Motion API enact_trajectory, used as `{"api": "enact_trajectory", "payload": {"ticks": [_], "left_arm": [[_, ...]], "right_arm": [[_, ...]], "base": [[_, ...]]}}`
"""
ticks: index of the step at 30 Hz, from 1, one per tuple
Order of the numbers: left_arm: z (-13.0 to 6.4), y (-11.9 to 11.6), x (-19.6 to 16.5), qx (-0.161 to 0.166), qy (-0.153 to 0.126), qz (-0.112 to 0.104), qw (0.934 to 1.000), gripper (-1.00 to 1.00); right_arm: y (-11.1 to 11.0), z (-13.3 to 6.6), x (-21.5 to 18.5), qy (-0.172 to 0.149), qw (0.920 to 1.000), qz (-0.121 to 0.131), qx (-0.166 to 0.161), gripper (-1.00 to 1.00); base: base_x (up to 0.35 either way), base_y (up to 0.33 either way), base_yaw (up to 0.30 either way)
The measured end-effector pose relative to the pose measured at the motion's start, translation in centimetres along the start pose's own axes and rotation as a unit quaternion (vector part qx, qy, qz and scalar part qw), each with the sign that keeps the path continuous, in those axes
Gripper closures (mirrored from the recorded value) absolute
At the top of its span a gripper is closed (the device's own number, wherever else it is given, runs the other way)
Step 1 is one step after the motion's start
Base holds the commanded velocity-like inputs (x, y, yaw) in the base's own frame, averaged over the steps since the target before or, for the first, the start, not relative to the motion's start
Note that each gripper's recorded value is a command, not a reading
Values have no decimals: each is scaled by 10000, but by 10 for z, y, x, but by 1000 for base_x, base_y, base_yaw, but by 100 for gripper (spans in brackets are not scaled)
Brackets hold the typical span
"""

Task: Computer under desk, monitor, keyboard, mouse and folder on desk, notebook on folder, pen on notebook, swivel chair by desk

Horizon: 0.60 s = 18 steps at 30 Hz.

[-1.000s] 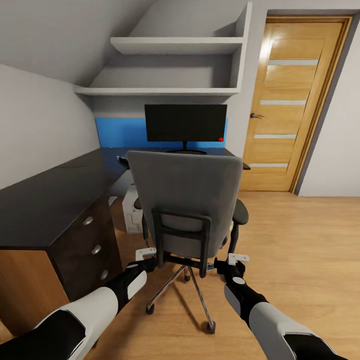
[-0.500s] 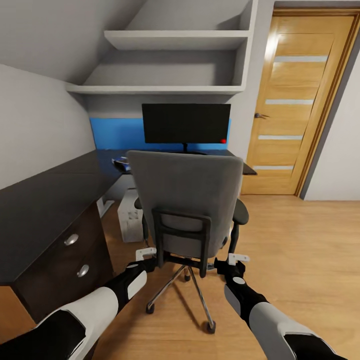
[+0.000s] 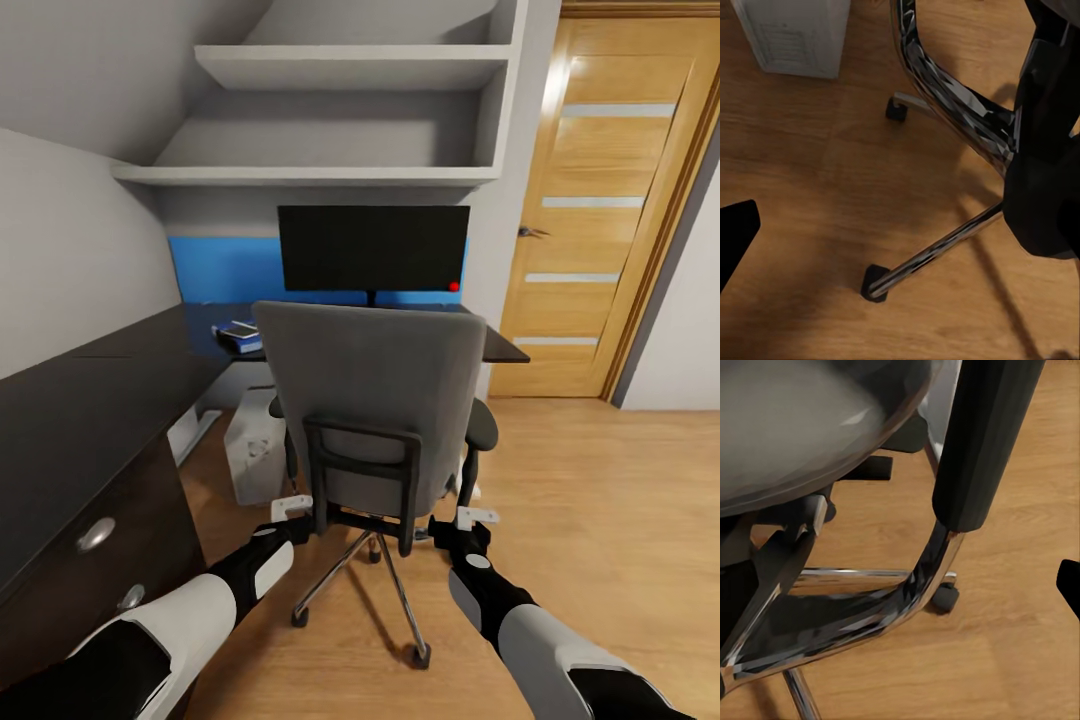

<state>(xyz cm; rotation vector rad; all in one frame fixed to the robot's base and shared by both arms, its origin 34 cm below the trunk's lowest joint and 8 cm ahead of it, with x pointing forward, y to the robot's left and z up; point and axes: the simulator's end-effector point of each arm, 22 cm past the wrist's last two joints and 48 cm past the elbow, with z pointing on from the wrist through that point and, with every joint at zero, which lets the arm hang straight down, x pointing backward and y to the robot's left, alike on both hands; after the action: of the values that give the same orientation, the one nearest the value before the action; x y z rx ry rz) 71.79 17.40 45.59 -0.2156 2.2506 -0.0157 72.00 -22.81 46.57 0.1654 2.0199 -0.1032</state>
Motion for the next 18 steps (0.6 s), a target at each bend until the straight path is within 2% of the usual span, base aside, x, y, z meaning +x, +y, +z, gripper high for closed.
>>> {"api": "enact_trajectory", "payload": {"ticks": [18], "left_arm": [[0, 0, 0, 2, -3, -7, 10000, -100]], "right_arm": [[0, 0, 1, 9, 10000, 3, -2, -100]], "base": [[320, 0, 0]]}}
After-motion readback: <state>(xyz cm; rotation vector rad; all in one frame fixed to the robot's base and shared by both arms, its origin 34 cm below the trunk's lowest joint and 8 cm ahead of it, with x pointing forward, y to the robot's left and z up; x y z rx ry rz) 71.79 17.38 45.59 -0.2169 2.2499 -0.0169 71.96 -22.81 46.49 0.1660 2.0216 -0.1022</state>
